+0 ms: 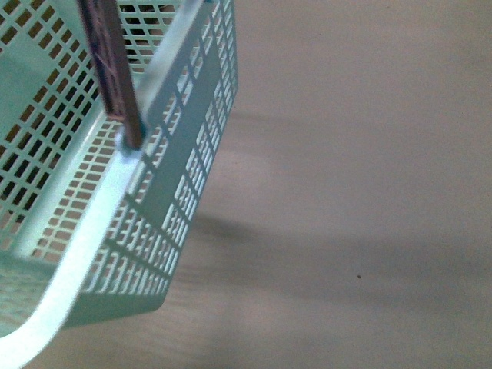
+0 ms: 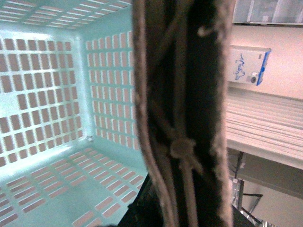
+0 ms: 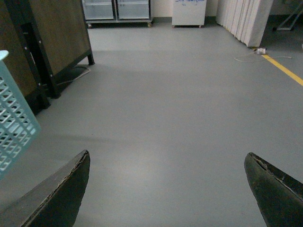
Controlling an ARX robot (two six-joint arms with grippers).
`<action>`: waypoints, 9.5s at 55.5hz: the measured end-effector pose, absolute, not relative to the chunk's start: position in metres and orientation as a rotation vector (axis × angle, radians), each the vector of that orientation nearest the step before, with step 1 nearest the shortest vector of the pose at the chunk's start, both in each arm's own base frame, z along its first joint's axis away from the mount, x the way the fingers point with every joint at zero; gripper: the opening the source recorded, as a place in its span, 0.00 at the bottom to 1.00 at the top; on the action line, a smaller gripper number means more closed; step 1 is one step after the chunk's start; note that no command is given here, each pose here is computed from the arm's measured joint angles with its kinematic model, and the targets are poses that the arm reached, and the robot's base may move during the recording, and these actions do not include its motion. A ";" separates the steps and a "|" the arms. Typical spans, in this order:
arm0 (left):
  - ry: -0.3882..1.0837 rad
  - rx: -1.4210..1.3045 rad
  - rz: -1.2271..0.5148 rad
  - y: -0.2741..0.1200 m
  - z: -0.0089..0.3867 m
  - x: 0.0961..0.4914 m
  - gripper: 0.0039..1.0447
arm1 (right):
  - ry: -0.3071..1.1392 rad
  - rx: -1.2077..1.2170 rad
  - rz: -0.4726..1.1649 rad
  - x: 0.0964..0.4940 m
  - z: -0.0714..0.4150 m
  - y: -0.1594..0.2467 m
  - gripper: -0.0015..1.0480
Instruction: Pick lemon and mango into basket
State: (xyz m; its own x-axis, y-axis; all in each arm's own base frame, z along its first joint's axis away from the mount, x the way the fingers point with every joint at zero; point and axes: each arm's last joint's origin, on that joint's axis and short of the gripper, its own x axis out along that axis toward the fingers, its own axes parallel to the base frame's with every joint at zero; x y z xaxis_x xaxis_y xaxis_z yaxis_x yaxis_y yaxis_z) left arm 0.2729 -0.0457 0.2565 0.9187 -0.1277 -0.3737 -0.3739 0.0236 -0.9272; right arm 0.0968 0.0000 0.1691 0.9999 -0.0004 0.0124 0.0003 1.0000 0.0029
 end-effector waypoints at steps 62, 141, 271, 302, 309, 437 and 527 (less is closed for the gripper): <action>0.347 -1.554 0.178 -0.034 0.311 0.213 0.04 | -0.012 0.003 0.000 0.097 0.169 0.000 0.92; 0.345 -1.552 0.176 -0.034 0.311 0.213 0.04 | -0.012 0.003 0.000 0.097 0.169 0.000 0.92; 0.343 -1.549 0.174 -0.034 0.312 0.213 0.04 | -0.014 0.003 0.000 0.097 0.169 0.000 0.92; 0.343 -1.549 0.175 -0.034 0.312 0.213 0.04 | -0.014 0.003 0.001 0.097 0.169 0.000 0.92; 0.343 -1.548 0.174 -0.034 0.312 0.213 0.04 | -0.013 0.003 0.000 0.097 0.169 0.000 0.92; 0.620 -0.941 0.070 -0.100 0.305 0.279 0.04 | -0.013 0.003 0.000 0.097 0.169 0.000 0.92; 0.807 -0.929 -0.410 -0.247 0.318 0.305 0.04 | 0.666 0.427 -0.524 0.164 0.134 -0.074 0.92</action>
